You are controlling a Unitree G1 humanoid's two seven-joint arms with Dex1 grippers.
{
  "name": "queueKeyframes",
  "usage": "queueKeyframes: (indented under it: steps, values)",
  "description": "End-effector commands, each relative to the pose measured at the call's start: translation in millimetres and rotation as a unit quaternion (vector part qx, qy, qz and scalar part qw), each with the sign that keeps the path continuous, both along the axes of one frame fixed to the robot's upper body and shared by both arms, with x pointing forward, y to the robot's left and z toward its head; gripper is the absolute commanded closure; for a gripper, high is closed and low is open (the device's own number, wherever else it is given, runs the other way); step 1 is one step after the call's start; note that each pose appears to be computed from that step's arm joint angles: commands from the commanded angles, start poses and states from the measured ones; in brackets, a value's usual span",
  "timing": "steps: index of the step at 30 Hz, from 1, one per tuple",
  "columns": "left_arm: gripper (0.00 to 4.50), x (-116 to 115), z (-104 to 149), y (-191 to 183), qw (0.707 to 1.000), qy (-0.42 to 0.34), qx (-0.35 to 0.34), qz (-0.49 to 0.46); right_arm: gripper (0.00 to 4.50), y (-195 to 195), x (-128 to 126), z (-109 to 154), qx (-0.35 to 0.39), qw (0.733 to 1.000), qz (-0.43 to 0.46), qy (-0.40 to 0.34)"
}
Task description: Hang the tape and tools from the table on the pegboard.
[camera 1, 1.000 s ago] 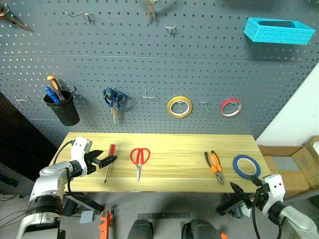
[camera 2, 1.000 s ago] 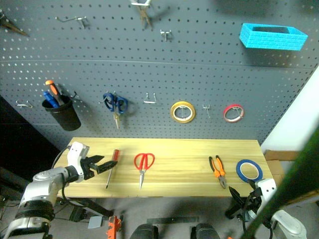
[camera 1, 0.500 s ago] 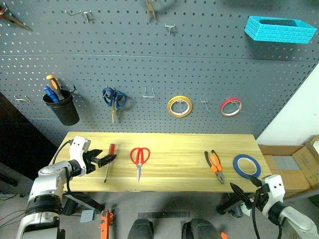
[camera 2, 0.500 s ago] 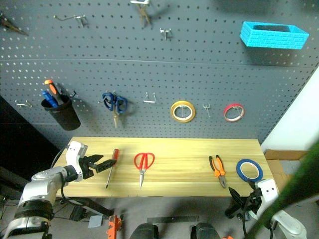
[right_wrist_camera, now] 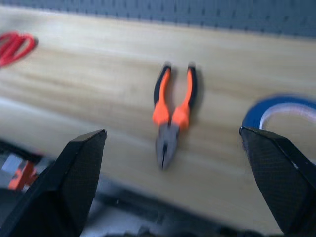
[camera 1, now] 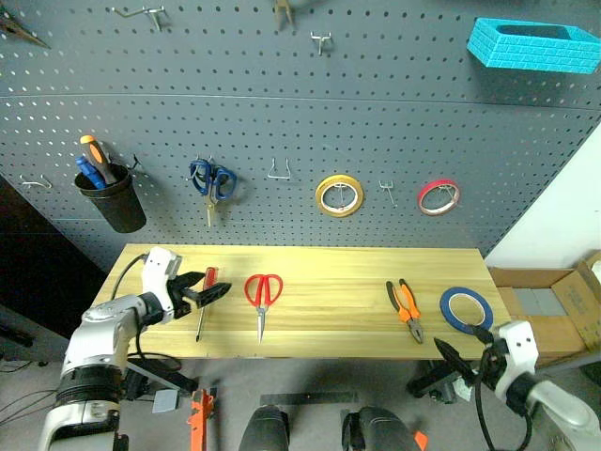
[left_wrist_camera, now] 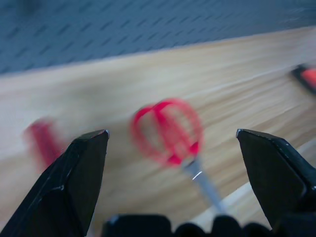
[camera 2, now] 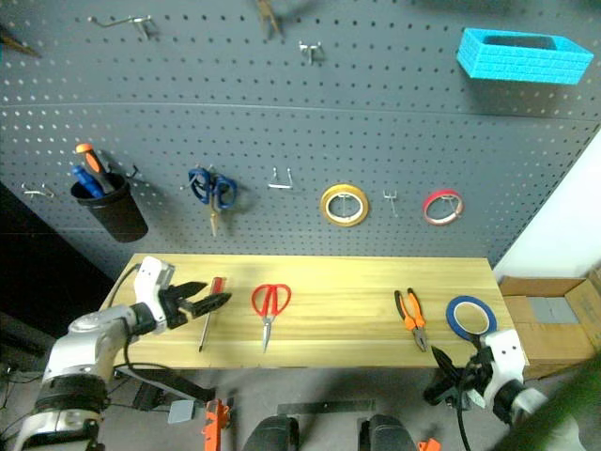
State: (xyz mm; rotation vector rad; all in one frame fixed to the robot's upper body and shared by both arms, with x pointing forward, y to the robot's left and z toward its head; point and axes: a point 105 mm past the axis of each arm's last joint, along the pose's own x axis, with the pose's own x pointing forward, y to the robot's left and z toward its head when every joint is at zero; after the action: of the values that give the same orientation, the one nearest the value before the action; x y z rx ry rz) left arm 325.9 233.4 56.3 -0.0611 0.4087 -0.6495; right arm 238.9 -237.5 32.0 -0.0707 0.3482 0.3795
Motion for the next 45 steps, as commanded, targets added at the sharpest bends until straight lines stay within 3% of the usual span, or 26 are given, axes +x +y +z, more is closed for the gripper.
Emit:
queueKeyframes:
  steps: [1, 8, 18, 22, 30, 39, 42, 45]
  values:
    - [0.06, 1.2, 17.0, -50.4, 0.997, -0.030, -0.017, -0.076, 0.00, -6.4, 18.2, 18.5, -0.044, 0.999, 0.001, -0.010]
    - [0.06, 0.7, 34.1, -157.1, 0.972, -0.065, -0.023, -0.224, 0.00, -32.3, 51.7, 27.1, -0.089, 0.996, -0.011, 0.008]
    - [0.06, 1.6, 26.1, -260.8, 0.927, -0.131, 0.033, -0.350, 0.00, -53.8, 85.6, 22.6, -0.017, 0.995, -0.055, 0.086]
    - [0.06, 1.0, 29.4, -283.2, 0.912, -0.157, 0.042, -0.377, 0.00, -50.7, 94.2, 24.0, -0.012, 0.994, -0.048, 0.095]
    - [0.06, -7.4, 29.0, -318.3, 0.881, -0.206, 0.073, -0.419, 0.00, -61.4, 102.8, 1.4, 0.016, 0.983, -0.104, 0.150]
    - [0.06, -7.6, 29.6, -315.2, 0.886, -0.206, 0.069, -0.411, 0.00, -65.7, 101.7, -20.9, 0.030, 0.970, -0.131, 0.204]
    - [0.00, -5.4, 31.5, -312.3, 0.887, -0.206, 0.068, -0.408, 0.59, -63.1, 104.6, -17.4, 0.047, 0.970, -0.126, 0.204]
    - [0.00, -3.5, 32.9, -311.5, 0.887, -0.207, 0.069, -0.407, 1.65, -62.7, 104.9, -18.4, 0.039, 0.970, -0.122, 0.206]
